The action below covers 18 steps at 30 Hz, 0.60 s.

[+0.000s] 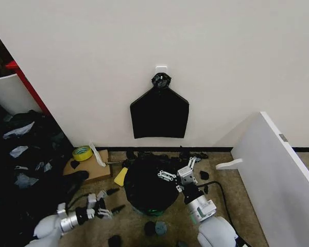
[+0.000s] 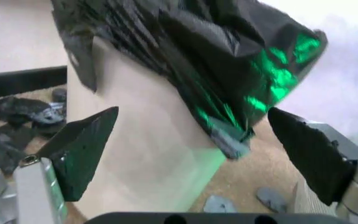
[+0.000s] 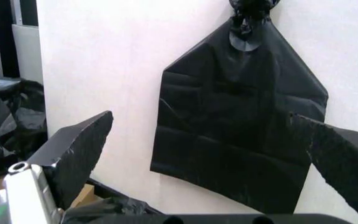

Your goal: Place the garbage bag over the trash bin.

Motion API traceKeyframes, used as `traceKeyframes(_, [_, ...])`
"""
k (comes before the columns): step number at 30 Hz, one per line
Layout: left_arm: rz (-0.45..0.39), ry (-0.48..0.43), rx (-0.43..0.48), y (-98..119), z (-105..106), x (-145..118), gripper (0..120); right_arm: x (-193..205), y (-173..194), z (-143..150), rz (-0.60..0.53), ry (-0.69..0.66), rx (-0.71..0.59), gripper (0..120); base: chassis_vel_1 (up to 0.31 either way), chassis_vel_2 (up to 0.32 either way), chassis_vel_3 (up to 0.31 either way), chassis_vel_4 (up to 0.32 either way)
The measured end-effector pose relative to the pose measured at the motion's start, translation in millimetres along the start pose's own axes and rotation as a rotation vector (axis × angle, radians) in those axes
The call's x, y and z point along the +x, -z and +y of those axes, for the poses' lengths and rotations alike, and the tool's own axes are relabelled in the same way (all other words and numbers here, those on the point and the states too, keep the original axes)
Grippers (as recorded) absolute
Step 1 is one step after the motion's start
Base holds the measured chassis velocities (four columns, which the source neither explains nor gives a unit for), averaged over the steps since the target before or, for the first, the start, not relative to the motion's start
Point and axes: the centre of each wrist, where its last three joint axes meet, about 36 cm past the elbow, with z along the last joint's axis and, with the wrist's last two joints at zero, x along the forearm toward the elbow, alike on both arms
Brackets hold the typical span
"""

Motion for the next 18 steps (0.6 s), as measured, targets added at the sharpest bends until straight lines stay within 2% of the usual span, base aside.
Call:
traceKeyframes(5, [-0.021,0.011,0.019,-2.8,10.3,-11.2,93,2.4,2.1,-0.9,0.0,0.001,0.001,100,0.0,0.0,0.0,0.0])
traceKeyframes(9, [-0.03,0.014,0.052,-7.9,19.7,-16.7,77,3.6,3.2,-2.4,-0.001,0.002,0.004,100,0.0,0.0,0.0,0.0])
traceKeyframes(11, [-0.025,-0.01,0.068,-11.9,20.1,-19.9,69,3.8,3.1,-3.4,0.0,0.001,0.006,100,0.0,0.0,0.0,0.0])
traceKeyframes(12, [-0.025,-0.01,0.068,-11.9,20.1,-19.9,69,3.8,3.1,-3.4,0.0,0.001,0.006,100,0.0,0.0,0.0,0.0])
traceKeyframes(18, [-0.015,-0.055,0.084,-16.6,20.1,-30.3,44,4.3,3.0,-3.7,0.002,0.0,0.007,100,0.0,0.0,0.0,0.0])
